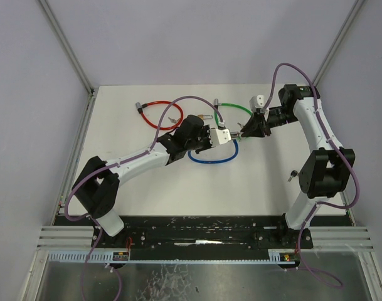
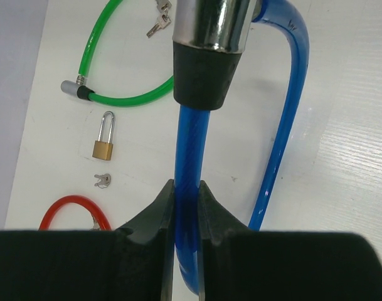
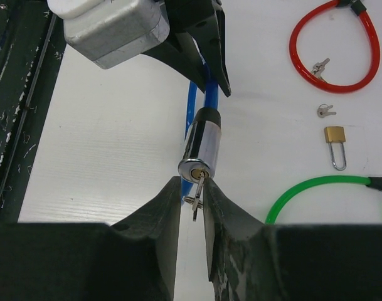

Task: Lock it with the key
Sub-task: Lock the lock at the center of the board.

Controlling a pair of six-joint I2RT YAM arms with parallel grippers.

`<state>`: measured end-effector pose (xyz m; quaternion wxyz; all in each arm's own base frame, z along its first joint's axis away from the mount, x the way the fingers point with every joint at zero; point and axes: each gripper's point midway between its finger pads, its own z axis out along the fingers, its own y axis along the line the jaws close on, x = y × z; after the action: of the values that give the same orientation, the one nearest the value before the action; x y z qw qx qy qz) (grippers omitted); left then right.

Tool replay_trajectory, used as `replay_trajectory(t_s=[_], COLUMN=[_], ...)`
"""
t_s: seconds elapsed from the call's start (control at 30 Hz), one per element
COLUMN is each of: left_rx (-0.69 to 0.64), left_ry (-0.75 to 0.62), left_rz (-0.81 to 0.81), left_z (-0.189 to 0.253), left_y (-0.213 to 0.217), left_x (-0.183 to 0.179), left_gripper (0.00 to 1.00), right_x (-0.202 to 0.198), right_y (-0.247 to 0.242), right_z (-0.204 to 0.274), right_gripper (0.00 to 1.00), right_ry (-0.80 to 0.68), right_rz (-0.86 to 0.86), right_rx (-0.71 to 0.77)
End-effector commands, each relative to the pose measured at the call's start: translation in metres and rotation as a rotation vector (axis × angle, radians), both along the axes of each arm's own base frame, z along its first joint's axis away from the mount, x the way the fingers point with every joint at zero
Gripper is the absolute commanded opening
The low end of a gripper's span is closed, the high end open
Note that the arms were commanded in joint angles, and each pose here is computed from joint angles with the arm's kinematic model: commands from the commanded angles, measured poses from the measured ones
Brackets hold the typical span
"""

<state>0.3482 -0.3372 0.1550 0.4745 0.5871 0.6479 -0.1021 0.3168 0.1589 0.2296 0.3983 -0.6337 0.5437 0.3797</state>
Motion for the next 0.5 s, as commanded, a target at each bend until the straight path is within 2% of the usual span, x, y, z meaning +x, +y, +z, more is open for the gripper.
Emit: replay_trajectory(t_s=[0.0, 0.37, 0.47], left_rx=[0.021, 0.021, 0.019], left_ry=[0.049, 0.045, 0.044], left_rz=[-0.010, -0.009, -0.011], left_z=[-0.0086, -0.0069, -0.0061], left_y=[0.0016, 0.0020, 0.0013], left_x=[-0.0072, -0.0069, -0.0071], left_gripper=[0.00, 0.00, 0.00], right_x=[0.0016, 0.0064, 0.0084], right_y=[0.0043, -0.0012, -0.0024], right_z=[0.0088, 0.0033, 0.0024], right_gripper=[0.24, 0.09, 0.08], right_ry=[0.007, -0.008, -0.012], right_rz=[-0.001, -0.014, -0.021], right_rx=[0.000, -0.064, -0.082])
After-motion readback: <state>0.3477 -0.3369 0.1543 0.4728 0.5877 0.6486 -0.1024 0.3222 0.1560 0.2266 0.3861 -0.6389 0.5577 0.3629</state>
